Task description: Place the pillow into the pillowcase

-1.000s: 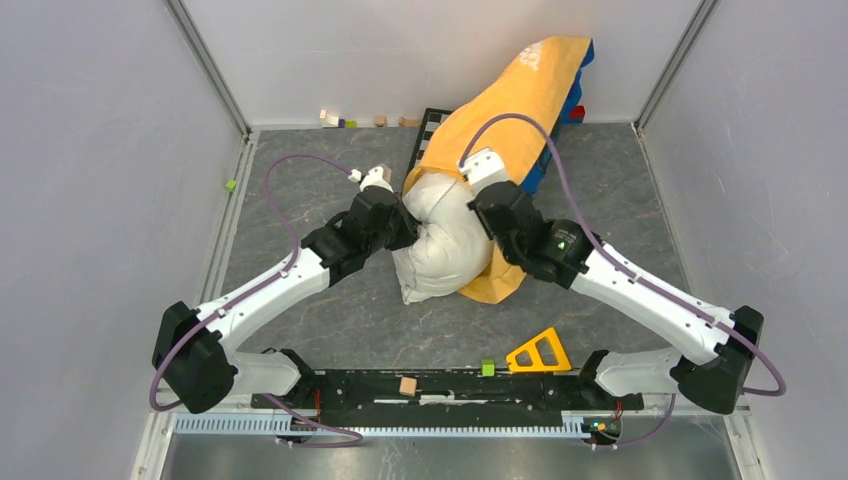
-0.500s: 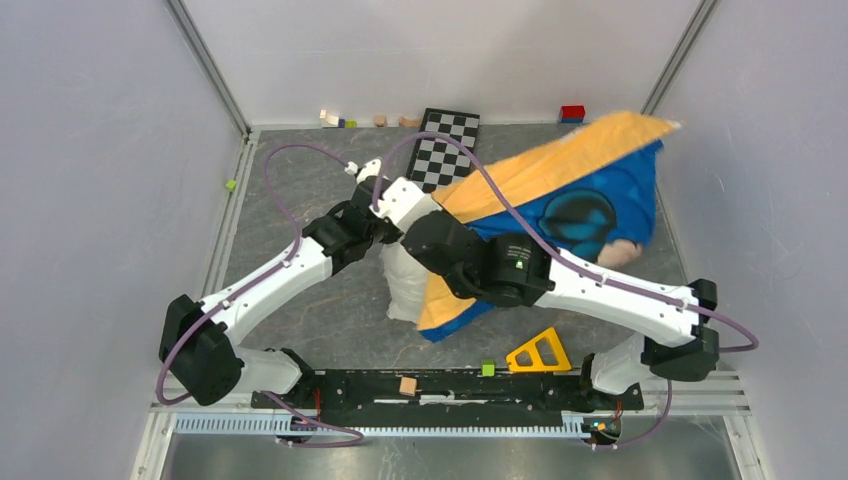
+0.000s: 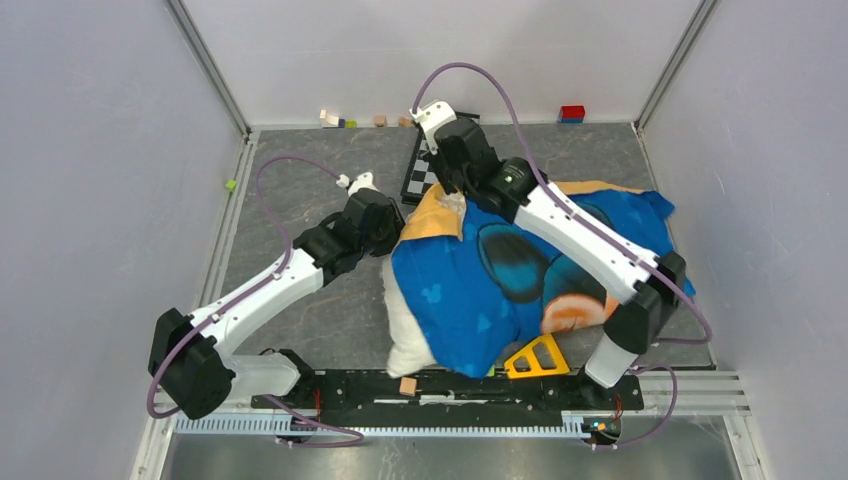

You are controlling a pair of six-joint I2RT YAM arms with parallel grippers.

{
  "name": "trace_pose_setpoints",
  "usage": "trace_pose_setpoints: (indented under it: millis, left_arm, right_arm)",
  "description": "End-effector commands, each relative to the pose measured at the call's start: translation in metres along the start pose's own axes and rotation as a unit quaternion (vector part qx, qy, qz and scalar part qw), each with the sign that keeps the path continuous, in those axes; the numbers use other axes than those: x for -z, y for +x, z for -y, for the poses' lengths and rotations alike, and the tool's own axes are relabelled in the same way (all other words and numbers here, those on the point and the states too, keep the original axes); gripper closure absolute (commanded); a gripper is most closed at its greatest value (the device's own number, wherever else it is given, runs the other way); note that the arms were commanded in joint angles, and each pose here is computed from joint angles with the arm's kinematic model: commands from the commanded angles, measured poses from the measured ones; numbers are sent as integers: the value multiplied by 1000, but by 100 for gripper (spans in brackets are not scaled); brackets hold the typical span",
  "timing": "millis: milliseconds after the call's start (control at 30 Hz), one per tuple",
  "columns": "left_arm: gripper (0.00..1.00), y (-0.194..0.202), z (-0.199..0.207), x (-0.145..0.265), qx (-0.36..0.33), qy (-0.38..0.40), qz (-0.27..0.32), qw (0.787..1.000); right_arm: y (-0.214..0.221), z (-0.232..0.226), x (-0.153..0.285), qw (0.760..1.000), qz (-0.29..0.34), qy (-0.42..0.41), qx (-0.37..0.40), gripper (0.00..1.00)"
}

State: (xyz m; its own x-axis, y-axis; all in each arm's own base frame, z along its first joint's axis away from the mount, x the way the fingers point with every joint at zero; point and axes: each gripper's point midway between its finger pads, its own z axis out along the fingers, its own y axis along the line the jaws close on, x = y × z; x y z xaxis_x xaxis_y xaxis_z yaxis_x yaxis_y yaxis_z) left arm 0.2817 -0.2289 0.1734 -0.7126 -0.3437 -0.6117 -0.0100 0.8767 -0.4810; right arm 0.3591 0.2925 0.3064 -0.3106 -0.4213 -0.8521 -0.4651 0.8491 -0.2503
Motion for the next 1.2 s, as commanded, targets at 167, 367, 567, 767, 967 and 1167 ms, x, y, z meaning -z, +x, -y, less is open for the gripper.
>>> trace_pose_setpoints:
  millis: [167,367,567,767,967,1167]
  left_arm:
    - [3,-46,-30,29,24,-22,47,998]
    - [0,9,-31,30,31,52,-37,997]
    - [0,55,2,21,76,184,-97,975]
    - [2,57,35,2,104,252,-99,957]
    - [39,64,26,-32,146,209,-114,960]
    - [82,59,30,-39,162,214,-105,958]
  right_arm:
    - [-35,45,-97,993,52,4,-103,100]
    - [-23,51,-121,994,31,12,-107,95]
    - [-18,50,-97,994,22,9,-110,50]
    - [-5,42,-40,996,13,18,-85,19]
    - [33,16,25,998,7,15,-59,5]
    - [83,-32,62,1000,-9,-10,-24,4]
